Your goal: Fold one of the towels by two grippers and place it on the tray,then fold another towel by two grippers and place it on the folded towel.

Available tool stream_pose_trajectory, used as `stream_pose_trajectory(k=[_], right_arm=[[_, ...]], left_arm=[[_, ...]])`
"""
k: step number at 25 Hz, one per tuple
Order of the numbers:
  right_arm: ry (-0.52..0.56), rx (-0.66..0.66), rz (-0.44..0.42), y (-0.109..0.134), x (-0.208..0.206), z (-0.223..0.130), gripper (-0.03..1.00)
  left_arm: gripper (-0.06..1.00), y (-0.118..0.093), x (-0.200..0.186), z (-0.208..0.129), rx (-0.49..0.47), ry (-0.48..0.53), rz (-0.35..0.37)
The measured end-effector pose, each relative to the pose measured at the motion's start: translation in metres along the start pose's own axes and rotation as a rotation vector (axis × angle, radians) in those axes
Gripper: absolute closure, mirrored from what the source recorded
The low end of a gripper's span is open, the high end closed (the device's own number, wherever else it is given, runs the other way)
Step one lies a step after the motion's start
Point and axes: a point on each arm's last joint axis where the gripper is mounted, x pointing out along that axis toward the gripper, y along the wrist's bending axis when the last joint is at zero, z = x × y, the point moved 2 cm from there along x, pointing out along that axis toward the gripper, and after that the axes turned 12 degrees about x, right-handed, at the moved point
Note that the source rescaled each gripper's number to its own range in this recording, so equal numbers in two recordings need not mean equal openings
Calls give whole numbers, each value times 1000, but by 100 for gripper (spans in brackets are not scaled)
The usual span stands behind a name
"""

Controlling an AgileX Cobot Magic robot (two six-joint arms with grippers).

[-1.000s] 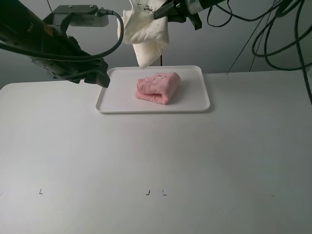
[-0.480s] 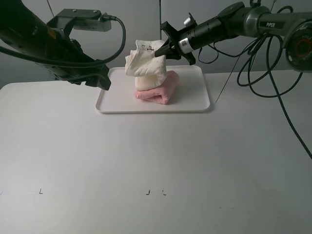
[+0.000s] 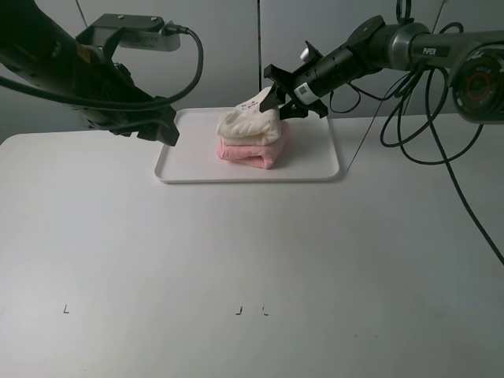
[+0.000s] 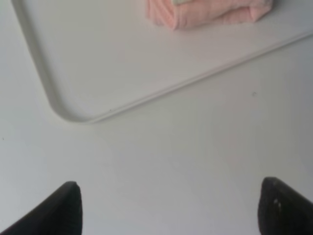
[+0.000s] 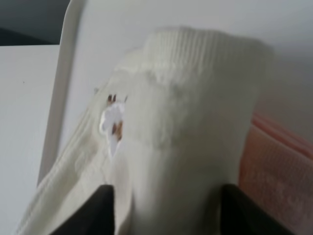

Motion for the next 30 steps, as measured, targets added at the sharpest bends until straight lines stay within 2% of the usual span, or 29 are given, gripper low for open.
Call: stream_pose_trajectory(k=[3,5,6,10,14,18,21,25,30], right_arm=[[10,0,-2,0,0,-1,15],[21,-18,-25,-2,-1,-2,2],[28,-33,-45,-4,-1,-3,-1],[34,-142,-176,-1,-21,-2,-3],[-5,-237,-294,20,-61,2,-3],[-52,-304,-361,43,-100,4,-3],[-47,-332,-399,55,-124,-3,-3],[-39,-347,-462,54,-150,-27,-3],[-152,-418,-531,55,-208,-81,-3]], left_arm=[[2,0,0,0,0,0,0],[2,0,0,0,0,0,0],[2,0,0,0,0,0,0],[2,0,0,0,0,0,0],[2,0,0,0,0,0,0],[2,0,0,0,-21,2,0],[2,0,-11,-3,-42,-18,2],[2,-2,-33,-27,-47,-37,23],[2,-2,-72,-63,-42,-79,67]])
